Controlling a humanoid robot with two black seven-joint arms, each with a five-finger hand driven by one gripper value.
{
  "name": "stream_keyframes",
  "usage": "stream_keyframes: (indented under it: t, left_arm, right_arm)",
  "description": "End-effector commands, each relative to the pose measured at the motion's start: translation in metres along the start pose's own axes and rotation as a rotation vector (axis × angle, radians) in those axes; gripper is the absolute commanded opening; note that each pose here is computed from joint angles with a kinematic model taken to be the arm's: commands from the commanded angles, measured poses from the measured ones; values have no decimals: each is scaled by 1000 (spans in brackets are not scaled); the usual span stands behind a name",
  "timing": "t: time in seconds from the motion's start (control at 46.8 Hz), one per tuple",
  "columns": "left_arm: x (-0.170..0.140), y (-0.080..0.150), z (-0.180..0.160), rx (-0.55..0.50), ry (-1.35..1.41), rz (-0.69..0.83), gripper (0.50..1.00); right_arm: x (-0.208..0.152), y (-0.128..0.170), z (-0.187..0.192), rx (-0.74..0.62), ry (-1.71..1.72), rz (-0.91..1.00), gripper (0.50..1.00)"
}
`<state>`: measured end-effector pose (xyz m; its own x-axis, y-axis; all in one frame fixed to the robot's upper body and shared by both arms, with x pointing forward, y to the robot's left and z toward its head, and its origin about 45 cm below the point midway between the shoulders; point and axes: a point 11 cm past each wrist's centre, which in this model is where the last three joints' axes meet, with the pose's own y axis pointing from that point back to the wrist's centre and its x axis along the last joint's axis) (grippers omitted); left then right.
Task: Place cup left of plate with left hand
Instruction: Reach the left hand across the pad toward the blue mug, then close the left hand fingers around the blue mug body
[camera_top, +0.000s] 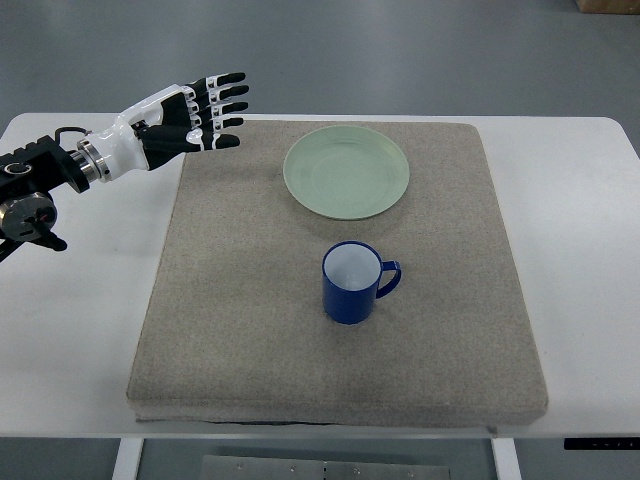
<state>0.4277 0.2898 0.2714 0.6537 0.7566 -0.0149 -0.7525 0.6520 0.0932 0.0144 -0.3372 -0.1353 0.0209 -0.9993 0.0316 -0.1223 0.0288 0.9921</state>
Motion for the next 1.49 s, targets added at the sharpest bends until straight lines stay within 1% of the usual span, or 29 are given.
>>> stream_keyframes:
  t: [0.0,0.085,0.235,0.448,0.662,0.769,0.875,1.004,1.217,1.473]
  left_arm:
    - [-5,6,-5,33,-30,-62,994]
    - [-12,9,-14,65,-53,-104,994]
    - [-30,9,-25,86,-58,-168,994]
    - [-58,-3,-43,92,-35,-225,994]
    - [-77,-7,-66,118,-69,-259,994]
    - [-88,-14,-69,99,-61,-276,994]
    - [-93,-13,-77,104,-43,-274,994]
    - [-106,-17,-86,103,-14,-289,994]
    - [-118,-26,-90,92,-7,-292,994]
    - [-128,-31,-96,103,-43,-307,994]
  right_arm:
    - [0,0,0,0,0,0,934]
    - [0,0,0,0,0,0,934]
    - [0,0,0,0,0,0,934]
    - [0,0,0,0,0,0,934]
    - [0,0,0,1,0,0,934]
    - [0,0,0,0,0,0,934]
    - [0,0,0,0,0,2,934]
    - [0,0,0,0,0,0,934]
    - [0,0,0,0,0,0,934]
    - [0,0,0,0,0,0,934]
